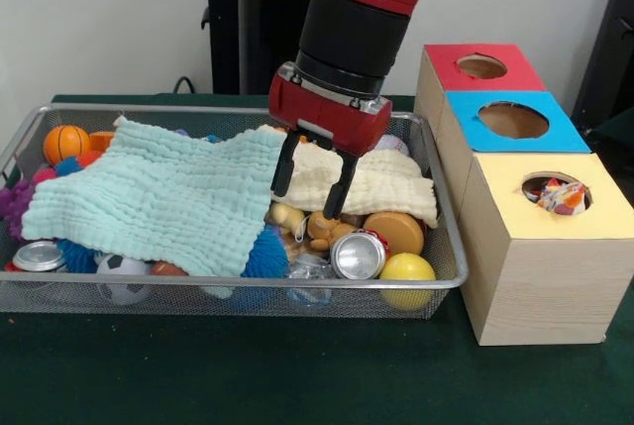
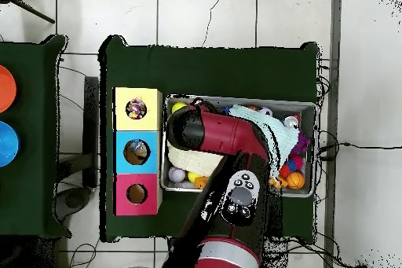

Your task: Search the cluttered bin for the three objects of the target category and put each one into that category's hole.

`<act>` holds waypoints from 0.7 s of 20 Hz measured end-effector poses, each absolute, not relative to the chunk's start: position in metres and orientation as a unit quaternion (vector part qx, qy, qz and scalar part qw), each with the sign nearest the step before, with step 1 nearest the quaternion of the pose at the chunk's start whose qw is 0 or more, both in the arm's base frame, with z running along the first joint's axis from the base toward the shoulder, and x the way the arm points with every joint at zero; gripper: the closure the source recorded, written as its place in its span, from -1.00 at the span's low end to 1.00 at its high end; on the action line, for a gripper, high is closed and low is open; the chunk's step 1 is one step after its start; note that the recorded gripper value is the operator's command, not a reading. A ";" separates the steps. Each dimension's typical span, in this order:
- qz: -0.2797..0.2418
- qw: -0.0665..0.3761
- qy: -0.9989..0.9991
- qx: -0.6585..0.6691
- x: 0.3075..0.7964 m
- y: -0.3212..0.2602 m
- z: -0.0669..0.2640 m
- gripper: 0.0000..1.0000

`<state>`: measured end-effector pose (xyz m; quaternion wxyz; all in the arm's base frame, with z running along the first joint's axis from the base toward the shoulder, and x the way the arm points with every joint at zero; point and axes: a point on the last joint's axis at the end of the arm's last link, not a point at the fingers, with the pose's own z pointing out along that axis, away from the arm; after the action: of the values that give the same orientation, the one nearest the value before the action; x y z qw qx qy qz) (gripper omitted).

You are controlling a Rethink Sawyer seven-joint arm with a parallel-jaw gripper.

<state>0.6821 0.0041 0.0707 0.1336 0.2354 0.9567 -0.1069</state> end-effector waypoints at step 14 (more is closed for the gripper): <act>-0.089 0.145 0.960 0.222 0.680 0.024 0.033 -1.00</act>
<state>0.6803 0.0237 0.0327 0.1451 0.2217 0.9601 -0.0892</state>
